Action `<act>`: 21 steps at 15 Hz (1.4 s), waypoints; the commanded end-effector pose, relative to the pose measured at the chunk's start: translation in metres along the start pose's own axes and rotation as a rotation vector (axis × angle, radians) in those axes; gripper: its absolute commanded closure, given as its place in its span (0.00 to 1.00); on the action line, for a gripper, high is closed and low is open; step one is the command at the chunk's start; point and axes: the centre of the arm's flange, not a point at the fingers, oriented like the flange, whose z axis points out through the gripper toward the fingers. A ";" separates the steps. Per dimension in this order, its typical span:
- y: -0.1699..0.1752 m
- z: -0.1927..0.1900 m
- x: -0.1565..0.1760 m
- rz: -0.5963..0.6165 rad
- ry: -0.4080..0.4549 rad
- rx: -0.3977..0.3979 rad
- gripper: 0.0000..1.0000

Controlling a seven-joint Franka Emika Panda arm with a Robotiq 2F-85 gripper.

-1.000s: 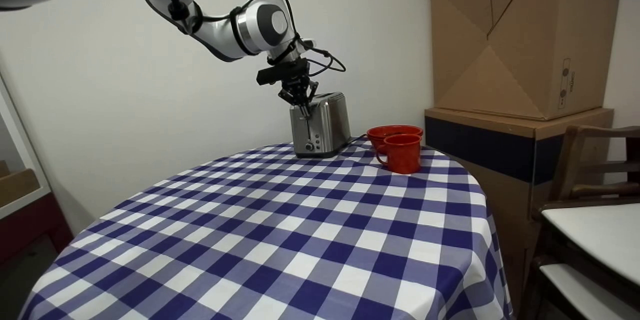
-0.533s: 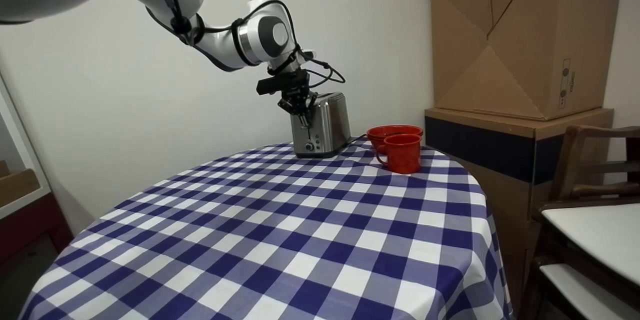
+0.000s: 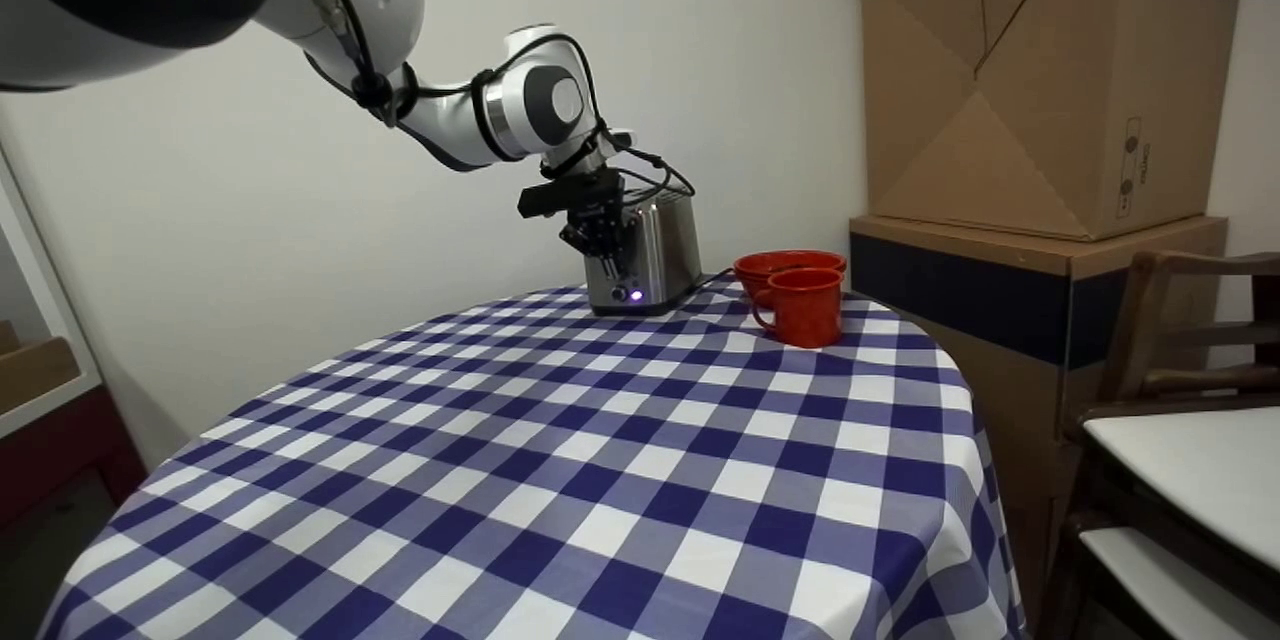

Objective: Push down the toaster lever

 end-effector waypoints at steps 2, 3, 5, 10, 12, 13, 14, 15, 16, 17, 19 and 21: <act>0.011 0.038 0.018 -0.010 -0.030 0.019 1.00; 0.014 0.031 0.019 -0.011 -0.031 0.028 0.98; 0.023 0.009 0.020 -0.027 -0.055 0.078 0.73; 0.057 -0.043 0.002 -0.121 -0.178 0.203 0.39; 0.071 -0.070 -0.008 -0.155 -0.241 0.244 0.25; 0.075 -0.085 -0.018 -0.166 -0.280 0.242 0.18; 0.078 -0.097 -0.030 -0.170 -0.326 0.245 0.10; 0.080 -0.104 -0.044 -0.163 -0.374 0.239 0.04; 0.080 -0.109 -0.061 -0.159 -0.428 0.239 0.01; 0.080 -0.113 -0.074 -0.162 -0.479 0.244 0.00; 0.078 -0.116 -0.108 -0.146 -0.574 0.181 0.00; 0.079 -0.118 -0.120 -0.142 -0.625 0.089 0.00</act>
